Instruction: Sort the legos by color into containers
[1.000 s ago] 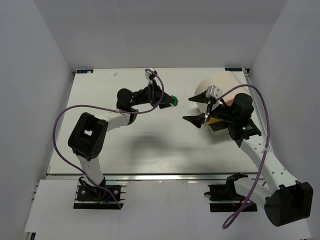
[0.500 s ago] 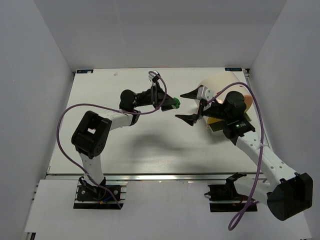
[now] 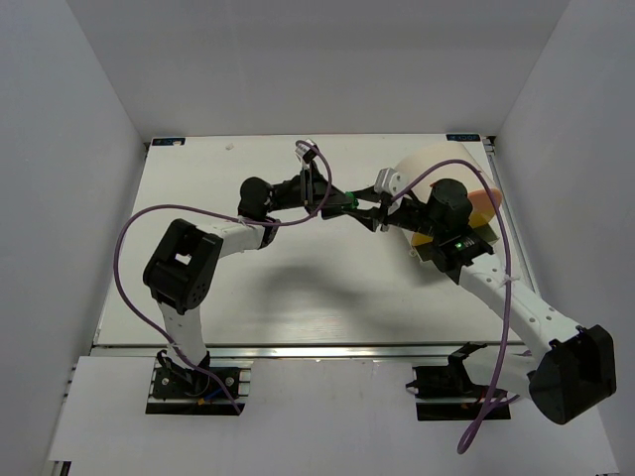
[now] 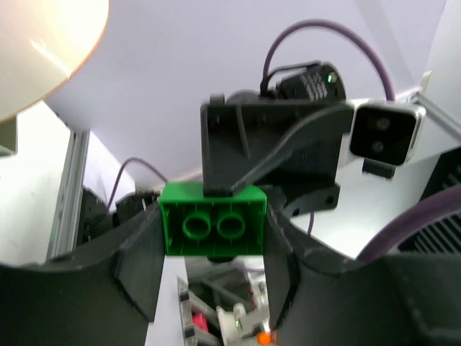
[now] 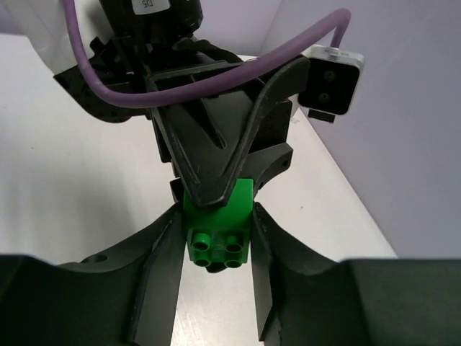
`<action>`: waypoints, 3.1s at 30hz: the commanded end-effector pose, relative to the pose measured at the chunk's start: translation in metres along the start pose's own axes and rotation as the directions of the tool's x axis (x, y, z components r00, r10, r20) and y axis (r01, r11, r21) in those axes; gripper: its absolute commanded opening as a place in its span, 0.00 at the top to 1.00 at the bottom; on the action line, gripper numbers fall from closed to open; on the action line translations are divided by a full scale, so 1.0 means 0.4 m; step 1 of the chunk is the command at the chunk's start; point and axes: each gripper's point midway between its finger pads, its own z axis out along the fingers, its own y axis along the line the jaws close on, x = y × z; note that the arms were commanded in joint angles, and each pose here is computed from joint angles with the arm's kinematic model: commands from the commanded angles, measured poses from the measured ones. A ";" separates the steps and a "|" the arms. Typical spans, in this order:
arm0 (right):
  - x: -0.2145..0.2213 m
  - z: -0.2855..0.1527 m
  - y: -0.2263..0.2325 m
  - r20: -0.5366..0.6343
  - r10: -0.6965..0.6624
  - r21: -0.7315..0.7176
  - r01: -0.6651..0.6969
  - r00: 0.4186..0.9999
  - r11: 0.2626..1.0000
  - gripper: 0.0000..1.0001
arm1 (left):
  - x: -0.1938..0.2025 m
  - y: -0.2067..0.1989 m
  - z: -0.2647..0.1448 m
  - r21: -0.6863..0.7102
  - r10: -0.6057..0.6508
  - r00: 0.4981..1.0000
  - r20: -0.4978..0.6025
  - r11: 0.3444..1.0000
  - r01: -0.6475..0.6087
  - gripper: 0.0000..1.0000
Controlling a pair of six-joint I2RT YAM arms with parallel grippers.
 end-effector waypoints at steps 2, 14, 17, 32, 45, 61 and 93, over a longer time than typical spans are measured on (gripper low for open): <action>-0.060 -0.005 -0.051 0.032 -0.072 0.090 0.069 0.997 0.993 0.67 | 0.014 -0.073 0.005 0.095 0.146 0.989 -0.018 0.985 -0.144 0.69; -0.044 -0.058 -0.029 -0.028 0.039 0.134 -0.035 0.999 0.990 1.00 | -0.034 -0.077 -0.007 0.073 0.145 0.989 0.034 0.986 -0.147 0.02; -0.009 -0.103 -0.027 -0.068 0.177 0.230 -0.158 0.982 0.960 1.00 | -0.052 -0.072 -0.009 0.042 0.163 0.986 0.048 0.985 -0.165 0.02; 0.191 -0.450 -0.050 -0.142 0.530 0.811 -0.209 0.836 0.547 1.00 | -0.095 -0.015 -0.096 -0.156 0.225 0.967 0.119 0.966 -0.206 0.02; 0.352 -0.525 -0.036 -0.228 0.623 0.882 -0.113 0.748 0.458 1.00 | -0.055 -0.017 -0.123 -0.184 0.233 0.965 0.116 0.960 -0.210 0.02; 0.387 -0.504 -0.081 -0.193 0.547 0.873 -0.112 0.814 0.475 1.00 | -0.045 -0.014 -0.128 -0.192 0.228 0.967 0.117 0.960 -0.203 0.02; 0.461 -0.501 -0.071 -0.153 0.524 0.853 -0.156 0.838 0.497 0.66 | -0.039 -0.013 -0.130 -0.196 0.218 0.970 0.110 0.961 -0.194 0.02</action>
